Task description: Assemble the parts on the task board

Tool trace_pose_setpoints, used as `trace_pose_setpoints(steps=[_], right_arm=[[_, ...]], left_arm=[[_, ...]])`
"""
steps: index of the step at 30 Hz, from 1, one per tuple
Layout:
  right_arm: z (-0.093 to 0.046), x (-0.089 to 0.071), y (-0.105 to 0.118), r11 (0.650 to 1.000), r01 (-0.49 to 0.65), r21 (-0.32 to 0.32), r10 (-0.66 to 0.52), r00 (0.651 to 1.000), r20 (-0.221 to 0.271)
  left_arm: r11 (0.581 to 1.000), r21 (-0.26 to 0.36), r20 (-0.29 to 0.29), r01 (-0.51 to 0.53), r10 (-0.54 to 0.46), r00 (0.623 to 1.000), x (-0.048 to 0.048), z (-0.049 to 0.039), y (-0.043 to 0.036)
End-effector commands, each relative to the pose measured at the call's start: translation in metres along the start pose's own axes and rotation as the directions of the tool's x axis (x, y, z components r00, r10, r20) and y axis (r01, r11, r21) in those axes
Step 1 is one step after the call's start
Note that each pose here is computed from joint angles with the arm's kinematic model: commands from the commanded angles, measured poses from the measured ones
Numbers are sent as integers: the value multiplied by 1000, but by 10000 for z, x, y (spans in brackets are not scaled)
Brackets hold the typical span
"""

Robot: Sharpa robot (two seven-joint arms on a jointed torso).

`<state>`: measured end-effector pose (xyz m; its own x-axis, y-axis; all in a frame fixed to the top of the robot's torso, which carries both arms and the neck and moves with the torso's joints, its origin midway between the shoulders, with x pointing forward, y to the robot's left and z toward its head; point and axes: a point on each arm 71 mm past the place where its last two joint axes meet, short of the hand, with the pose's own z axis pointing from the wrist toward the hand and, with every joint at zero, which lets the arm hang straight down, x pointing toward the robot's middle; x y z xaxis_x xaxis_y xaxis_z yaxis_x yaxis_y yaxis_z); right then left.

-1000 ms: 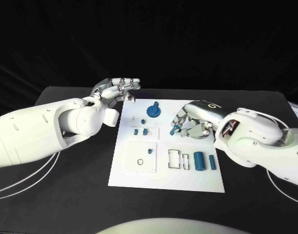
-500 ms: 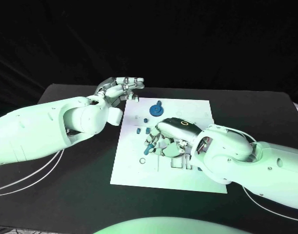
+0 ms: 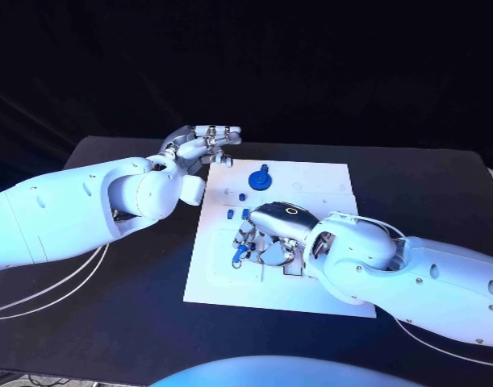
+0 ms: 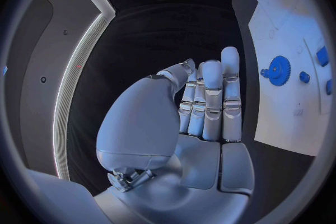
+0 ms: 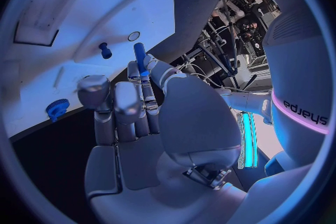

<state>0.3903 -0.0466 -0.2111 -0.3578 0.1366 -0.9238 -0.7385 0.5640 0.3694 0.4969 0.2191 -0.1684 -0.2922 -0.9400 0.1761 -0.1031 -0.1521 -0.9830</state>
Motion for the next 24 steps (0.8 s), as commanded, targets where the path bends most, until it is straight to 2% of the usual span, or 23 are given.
trace_pose_setpoints(steps=[1, 14, 24], right_arm=[[17, 49, -4, 998, 61, -1, -61, 997, -41], [69, 120, 7, 996, 86, 6, -85, 994, -72], [83, 150, 50, 989, 148, 4, -148, 987, -65]], left_arm=[[1000, 7, -20, 2, -2, 1000, 21, 2, -4], [1000, 6, -22, 3, -3, 1000, 27, 2, -3], [1000, 6, -22, 3, -3, 1000, 26, 1, -3]])
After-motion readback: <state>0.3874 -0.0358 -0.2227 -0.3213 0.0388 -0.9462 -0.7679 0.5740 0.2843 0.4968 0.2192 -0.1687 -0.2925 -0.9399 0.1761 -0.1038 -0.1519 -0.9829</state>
